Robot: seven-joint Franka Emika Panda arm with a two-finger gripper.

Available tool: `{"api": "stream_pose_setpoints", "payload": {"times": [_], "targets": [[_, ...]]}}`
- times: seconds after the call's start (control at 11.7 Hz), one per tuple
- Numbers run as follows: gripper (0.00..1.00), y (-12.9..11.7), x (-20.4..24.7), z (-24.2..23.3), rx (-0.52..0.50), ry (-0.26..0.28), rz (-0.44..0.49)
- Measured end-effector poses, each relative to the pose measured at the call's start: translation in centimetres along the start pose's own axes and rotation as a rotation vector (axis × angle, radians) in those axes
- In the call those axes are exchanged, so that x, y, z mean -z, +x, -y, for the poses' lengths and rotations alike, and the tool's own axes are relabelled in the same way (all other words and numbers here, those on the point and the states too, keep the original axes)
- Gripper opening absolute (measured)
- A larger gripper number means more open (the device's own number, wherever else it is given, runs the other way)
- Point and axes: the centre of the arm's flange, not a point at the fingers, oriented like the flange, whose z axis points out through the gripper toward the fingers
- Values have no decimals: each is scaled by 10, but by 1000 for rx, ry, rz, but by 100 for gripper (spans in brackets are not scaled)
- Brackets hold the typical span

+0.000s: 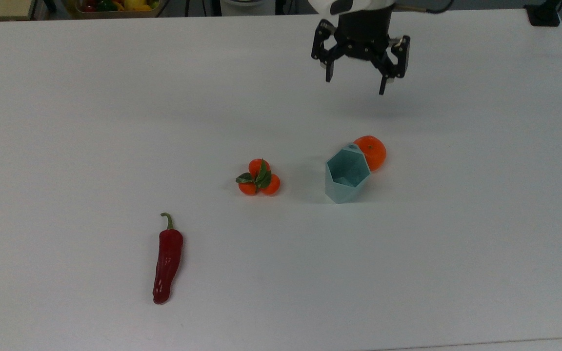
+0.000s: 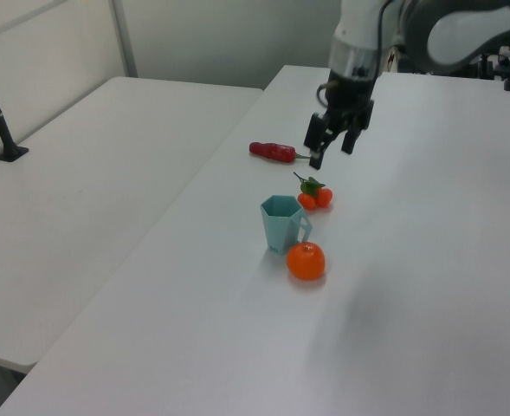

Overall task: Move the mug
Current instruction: 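Move the open gripper down over the teal hexagonal mug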

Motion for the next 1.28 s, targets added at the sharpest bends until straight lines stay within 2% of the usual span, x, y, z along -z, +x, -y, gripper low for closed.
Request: {"api": "stream_pose_setpoints", "payload": {"times": [0.26, 0.68, 1.02, 1.11, 1.28], "targets": [[100, 8, -40, 9, -31, 6, -41], [99, 2, -121, 22, 18, -46, -71], [93, 0, -151, 22, 51, -70, -75], [89, 0, -155, 21, 55, -76, -73], [66, -1, -158, 21, 58, -79, -72]]}}
